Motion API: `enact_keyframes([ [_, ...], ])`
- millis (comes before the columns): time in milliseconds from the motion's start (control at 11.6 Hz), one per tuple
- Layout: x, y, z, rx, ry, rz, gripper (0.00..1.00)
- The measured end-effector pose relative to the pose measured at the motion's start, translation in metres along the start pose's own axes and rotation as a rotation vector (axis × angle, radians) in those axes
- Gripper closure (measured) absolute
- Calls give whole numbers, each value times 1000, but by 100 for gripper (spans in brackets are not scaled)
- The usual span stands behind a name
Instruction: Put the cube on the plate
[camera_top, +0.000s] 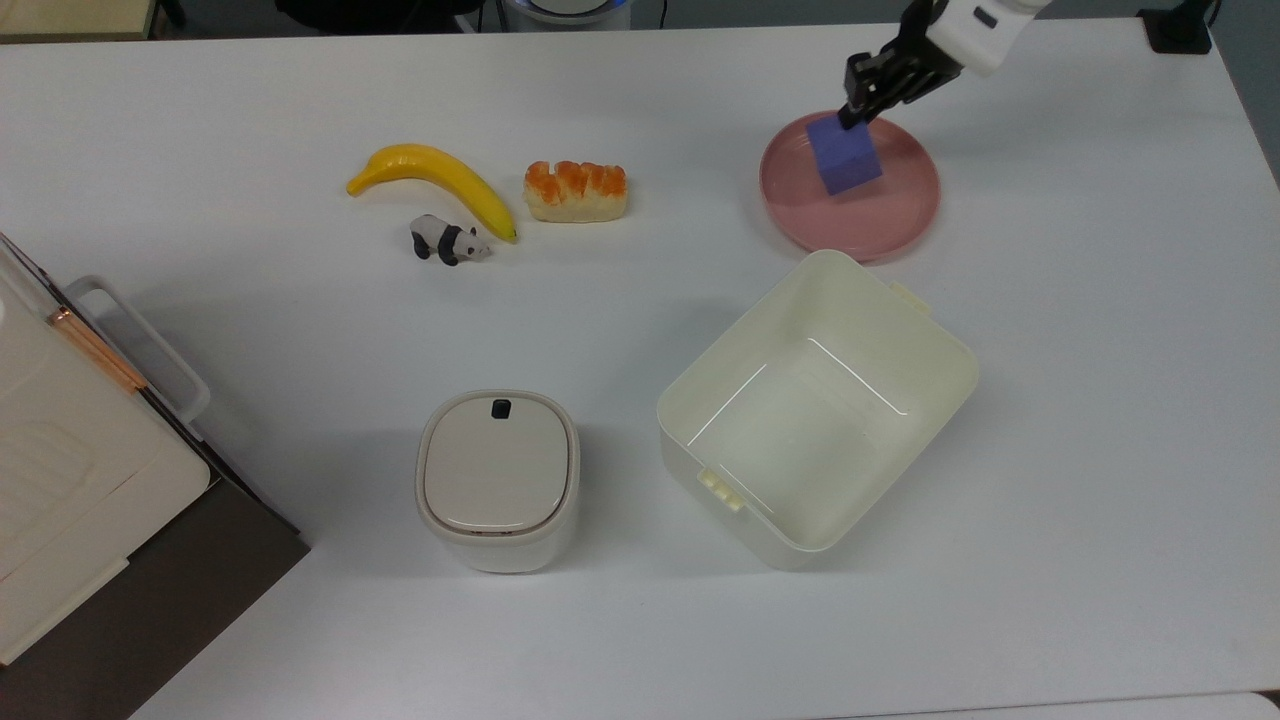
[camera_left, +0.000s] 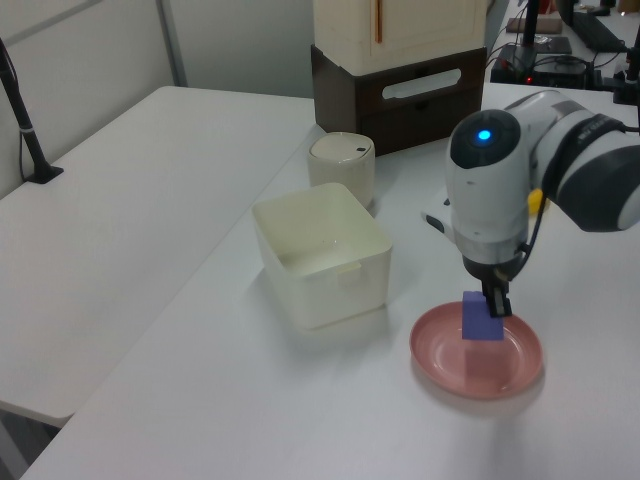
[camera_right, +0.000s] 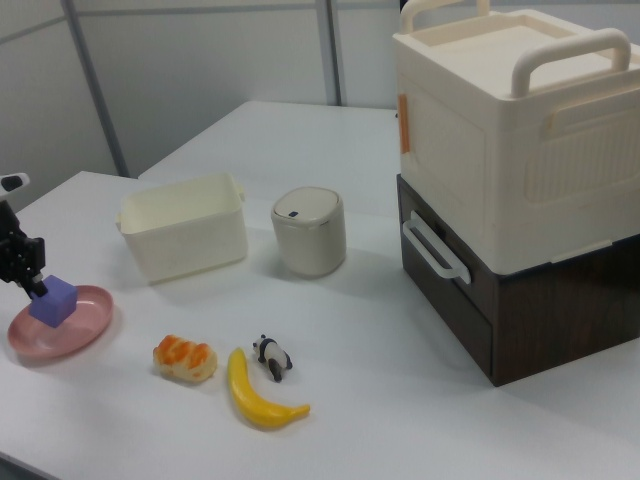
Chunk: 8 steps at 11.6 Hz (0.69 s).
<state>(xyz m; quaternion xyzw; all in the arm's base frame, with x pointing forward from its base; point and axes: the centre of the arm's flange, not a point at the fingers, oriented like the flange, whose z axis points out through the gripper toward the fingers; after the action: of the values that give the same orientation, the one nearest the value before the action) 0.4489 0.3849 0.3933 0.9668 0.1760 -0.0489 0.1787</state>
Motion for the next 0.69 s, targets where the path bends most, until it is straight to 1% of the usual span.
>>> enact_keyframes([
  [86,-1,-4,-7,12,9,15,83],
  [172,2,-2,-17,37,17,41,82],
  [259,5,2,-24,47,28,52,74],
  [517,11,12,-22,53,25,70,26],
  [690,12,18,-18,46,4,80,0],
])
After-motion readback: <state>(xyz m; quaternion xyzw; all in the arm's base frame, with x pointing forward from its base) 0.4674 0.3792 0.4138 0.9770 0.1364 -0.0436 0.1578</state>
